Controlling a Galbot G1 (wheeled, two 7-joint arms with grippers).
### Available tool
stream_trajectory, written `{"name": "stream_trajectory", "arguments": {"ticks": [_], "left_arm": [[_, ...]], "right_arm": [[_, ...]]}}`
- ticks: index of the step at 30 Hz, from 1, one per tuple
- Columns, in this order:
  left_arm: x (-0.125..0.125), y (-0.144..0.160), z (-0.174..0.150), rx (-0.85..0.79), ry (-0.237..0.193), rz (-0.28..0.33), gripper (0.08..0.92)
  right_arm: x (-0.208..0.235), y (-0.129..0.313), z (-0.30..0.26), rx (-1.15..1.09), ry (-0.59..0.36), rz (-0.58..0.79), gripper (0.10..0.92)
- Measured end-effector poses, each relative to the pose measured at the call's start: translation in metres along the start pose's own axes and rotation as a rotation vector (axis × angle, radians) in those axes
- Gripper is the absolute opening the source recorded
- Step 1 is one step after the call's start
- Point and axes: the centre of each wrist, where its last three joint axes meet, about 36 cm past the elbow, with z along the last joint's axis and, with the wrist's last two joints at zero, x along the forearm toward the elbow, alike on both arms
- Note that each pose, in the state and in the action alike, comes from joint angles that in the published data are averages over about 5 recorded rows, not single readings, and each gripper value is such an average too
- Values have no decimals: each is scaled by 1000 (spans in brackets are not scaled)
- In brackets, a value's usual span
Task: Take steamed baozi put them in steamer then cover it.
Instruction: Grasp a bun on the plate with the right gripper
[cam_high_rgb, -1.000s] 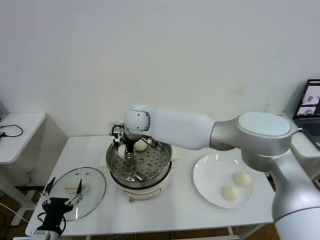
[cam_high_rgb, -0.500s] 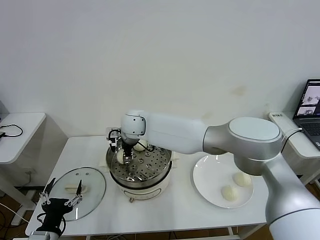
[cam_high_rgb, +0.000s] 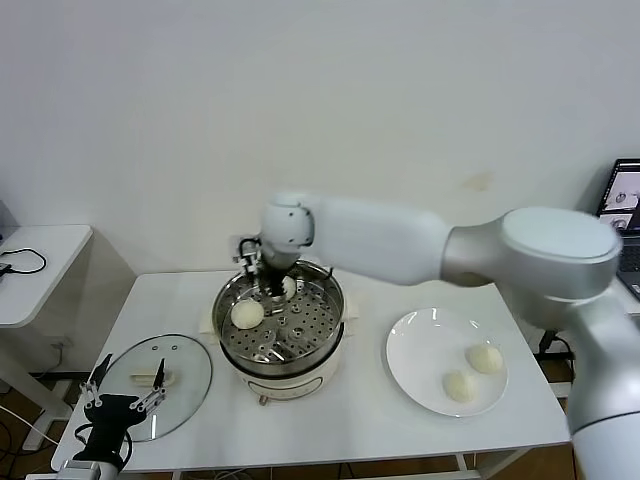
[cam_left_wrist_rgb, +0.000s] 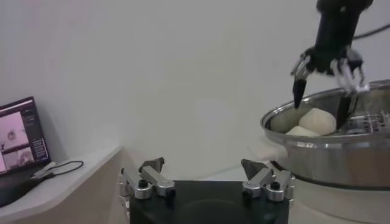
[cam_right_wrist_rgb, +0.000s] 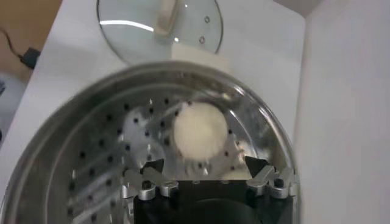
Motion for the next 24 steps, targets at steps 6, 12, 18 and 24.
{"name": "stream_trajectory", "arguments": {"ticks": [6, 12, 18, 24], "left_arm": [[-1, -4, 1, 7, 1, 5, 823], [0, -6, -2, 5, 1, 10, 823], [1, -10, -4, 3, 2, 14, 823], [6, -14, -2, 4, 14, 13, 823]], "right_arm": [[38, 25, 58, 30, 30, -23, 823], [53, 68, 121, 26, 61, -42, 823], [48, 119, 178, -7, 83, -58, 823], [29, 168, 218, -41, 93, -68, 823]]}}
